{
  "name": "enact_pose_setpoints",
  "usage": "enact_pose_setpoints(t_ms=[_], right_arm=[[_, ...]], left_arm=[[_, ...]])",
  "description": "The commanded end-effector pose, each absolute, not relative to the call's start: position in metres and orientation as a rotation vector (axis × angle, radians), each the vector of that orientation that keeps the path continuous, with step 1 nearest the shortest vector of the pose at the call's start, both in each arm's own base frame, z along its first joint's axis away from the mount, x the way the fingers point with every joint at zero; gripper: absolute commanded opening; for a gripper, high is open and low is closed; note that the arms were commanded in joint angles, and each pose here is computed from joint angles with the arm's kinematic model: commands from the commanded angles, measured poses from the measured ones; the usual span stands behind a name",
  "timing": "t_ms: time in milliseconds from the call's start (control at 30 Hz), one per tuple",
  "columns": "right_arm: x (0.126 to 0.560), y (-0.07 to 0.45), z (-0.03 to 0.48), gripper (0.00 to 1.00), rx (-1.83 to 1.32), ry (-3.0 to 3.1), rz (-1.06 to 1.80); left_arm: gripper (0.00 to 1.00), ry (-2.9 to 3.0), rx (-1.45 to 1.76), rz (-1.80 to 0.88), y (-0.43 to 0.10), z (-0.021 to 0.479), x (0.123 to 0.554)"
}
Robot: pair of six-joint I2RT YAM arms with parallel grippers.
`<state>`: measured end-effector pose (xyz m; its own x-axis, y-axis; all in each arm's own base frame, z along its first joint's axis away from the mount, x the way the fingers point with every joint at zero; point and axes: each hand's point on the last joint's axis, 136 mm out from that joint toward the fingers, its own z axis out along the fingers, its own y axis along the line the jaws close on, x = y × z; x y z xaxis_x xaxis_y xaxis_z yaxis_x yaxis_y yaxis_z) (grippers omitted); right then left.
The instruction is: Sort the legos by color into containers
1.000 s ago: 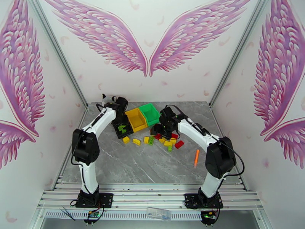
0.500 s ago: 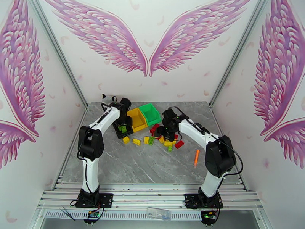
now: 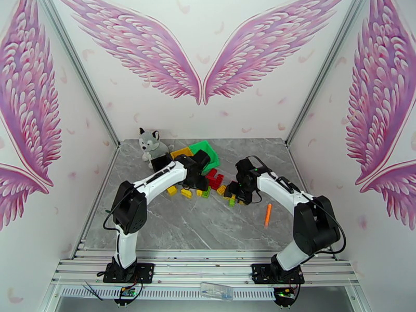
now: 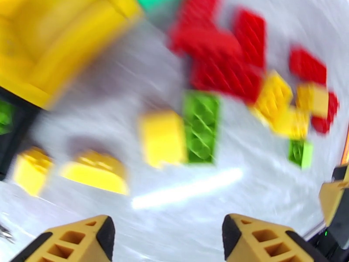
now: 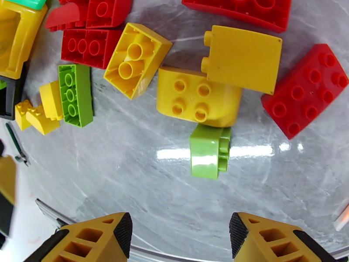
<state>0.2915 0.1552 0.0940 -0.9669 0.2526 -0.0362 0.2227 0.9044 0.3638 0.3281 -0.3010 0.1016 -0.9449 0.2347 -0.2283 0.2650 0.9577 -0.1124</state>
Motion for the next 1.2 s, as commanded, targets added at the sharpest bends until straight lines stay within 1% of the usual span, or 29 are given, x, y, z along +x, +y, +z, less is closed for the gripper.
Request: enact_pose_setpoints(t_ms=[0,200,433,833,933,1167], right_arm=[[0.287,0.151,0.101,0.68,0.397,2.944,0.561],[0.275,0.146,0.108,0.69,0.406,2.920,0.569],[0.271,0.143,0.117,0.70,0.412,2.895,0.571],[0.268,0.142,0.118,0.70,0.418,2.898,0.575],[0.269,0.143,0.119,0.70,0.414,2.895,0.575],[0.275,0.147,0.120,0.70,0.416,2.890,0.595]], left_arm=[[0.73,2.929,0.362,-0.232,-0.315,0.079,0.320],[0.75,2.975,0.381,-0.206,-0.318,0.049,0.319],[0.74,3.005,0.411,-0.160,-0.322,0.024,0.325],[0.71,2.995,0.401,-0.160,-0.333,0.017,0.359],[0.64,3.001,0.415,-0.148,-0.335,0.015,0.363],[0.43,2.995,0.416,-0.138,-0.332,0.020,0.364]])
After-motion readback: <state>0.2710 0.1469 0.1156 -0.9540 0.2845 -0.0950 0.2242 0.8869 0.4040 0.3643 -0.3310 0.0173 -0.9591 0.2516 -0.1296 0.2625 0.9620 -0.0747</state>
